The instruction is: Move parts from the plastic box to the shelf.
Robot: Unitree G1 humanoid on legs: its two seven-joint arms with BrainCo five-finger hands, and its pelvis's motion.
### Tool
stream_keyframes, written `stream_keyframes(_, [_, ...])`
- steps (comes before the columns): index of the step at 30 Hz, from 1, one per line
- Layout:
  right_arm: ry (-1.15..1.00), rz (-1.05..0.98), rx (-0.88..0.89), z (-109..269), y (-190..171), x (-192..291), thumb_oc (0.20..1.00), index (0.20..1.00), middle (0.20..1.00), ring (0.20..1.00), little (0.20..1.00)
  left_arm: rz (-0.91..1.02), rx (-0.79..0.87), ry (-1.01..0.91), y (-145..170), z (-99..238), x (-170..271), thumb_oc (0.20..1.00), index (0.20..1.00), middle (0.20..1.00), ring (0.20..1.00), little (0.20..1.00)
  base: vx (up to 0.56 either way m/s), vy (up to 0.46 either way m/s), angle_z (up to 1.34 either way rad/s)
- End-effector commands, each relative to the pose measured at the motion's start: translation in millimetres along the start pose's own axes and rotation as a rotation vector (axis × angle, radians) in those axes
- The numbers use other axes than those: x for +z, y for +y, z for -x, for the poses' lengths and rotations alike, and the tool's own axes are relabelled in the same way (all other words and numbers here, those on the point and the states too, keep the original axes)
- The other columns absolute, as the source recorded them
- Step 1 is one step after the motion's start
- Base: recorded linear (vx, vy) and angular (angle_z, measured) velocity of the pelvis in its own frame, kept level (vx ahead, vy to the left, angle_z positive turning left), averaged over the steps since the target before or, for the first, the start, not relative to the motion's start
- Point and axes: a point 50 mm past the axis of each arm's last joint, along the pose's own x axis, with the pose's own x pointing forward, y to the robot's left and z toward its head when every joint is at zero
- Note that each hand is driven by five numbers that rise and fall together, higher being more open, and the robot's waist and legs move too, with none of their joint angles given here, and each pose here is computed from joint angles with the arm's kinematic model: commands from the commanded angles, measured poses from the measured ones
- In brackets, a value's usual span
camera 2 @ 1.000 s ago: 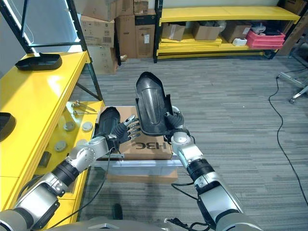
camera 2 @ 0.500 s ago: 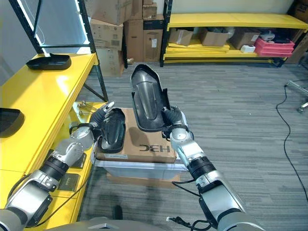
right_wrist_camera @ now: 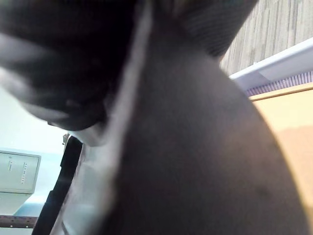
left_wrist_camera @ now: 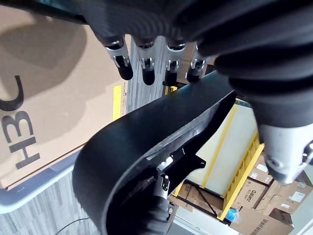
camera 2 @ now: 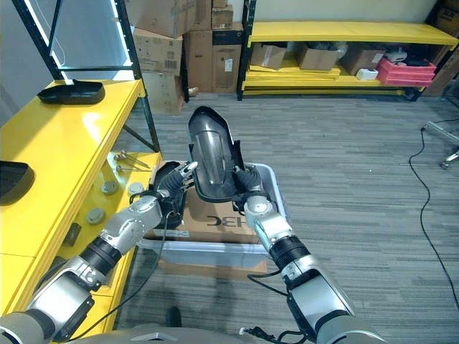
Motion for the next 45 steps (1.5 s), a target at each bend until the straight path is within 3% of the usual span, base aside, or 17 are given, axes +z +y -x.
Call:
stream_keyframes(1, [-0.165,-0.042,0.024,-8.2,8.7,42.3,0.2,0.2,0.2,0.2,0.2,-0.007,-0.087,-0.073,-24.3,-15.0,22.5,1.0,1.0,1.0,1.0,1.0,0.0,0.0,0.0])
stream_keyframes(7, [-0.149,-0.028,0.072,-8.6,24.4,41.2,0.2,0.2,0.2,0.2,0.2,-0.044,-0.119,-0.056,-39.6,-17.1,20.0,1.0,1.0,1.0,1.0,1.0,0.0,0.0,0.0])
stream_keyframes(17, [-0.097,0.053,0.167,-2.4,55.6,29.4,0.2,0.2,0.2,0.2,0.2,-0.294,-0.176,-0.061,-52.3,-16.7,16.7,1.0,1.0,1.0,1.0,1.0,0.0,0.0,0.0])
stream_keyframes(18, [-0.098,0.062,0.181,-1.0,58.8,29.2,0.2,0.2,0.2,0.2,0.2,-0.321,-0.172,-0.079,-52.3,-16.4,19.2,0.247,0.247,0.247,0.247,0.247,0.0,0.0,0.0])
stream_keyframes(19, [-0.098,0.063,0.186,-0.4,60.0,29.0,0.2,0.2,0.2,0.2,0.2,-0.326,-0.176,-0.083,-52.5,-16.2,20.0,0.2,0.2,0.2,0.2,0.2,0.0,0.0,0.0])
stream_keyframes(36, [-0.091,0.071,0.264,5.9,76.6,26.9,0.2,0.2,0.2,0.2,0.2,-0.479,-0.311,-0.206,-76.4,-4.2,34.8,0.2,0.2,0.2,0.2,0.2,0.0,0.0,0.0])
stream_keyframes(39, [-0.062,-0.036,0.279,8.4,80.3,26.5,0.2,0.2,0.2,0.2,0.2,-0.454,-0.294,-0.244,-77.8,-1.7,39.2,0.2,0.2,0.2,0.2,0.2,0.0,0.0,0.0])
stream_keyframes(40, [-0.047,-0.095,0.281,9.3,81.2,27.2,0.598,0.598,0.598,0.598,0.598,-0.445,-0.285,-0.255,-77.2,-1.0,40.7,0.2,0.2,0.2,0.2,0.2,0.0,0.0,0.0])
stream_keyframes(41, [-0.04,-0.122,0.289,9.8,81.9,27.4,0.896,0.896,0.896,0.896,0.896,-0.438,-0.278,-0.259,-76.7,-0.7,41.4,0.2,0.2,0.2,0.2,0.2,0.0,0.0,0.0])
stream_keyframes(42, [-0.015,-0.226,0.295,10.9,82.9,28.9,1.0,1.0,1.0,1.0,1.0,-0.411,-0.258,-0.276,-75.2,0.2,43.9,0.2,0.2,0.2,0.2,0.2,0.0,0.0,0.0])
stream_keyframes(45, [0.048,-0.501,0.306,12.7,83.9,29.6,1.0,1.0,1.0,1.0,1.0,-0.365,-0.19,-0.358,-68.7,2.6,57.6,0.2,0.2,0.2,0.2,0.2,0.0,0.0,0.0])
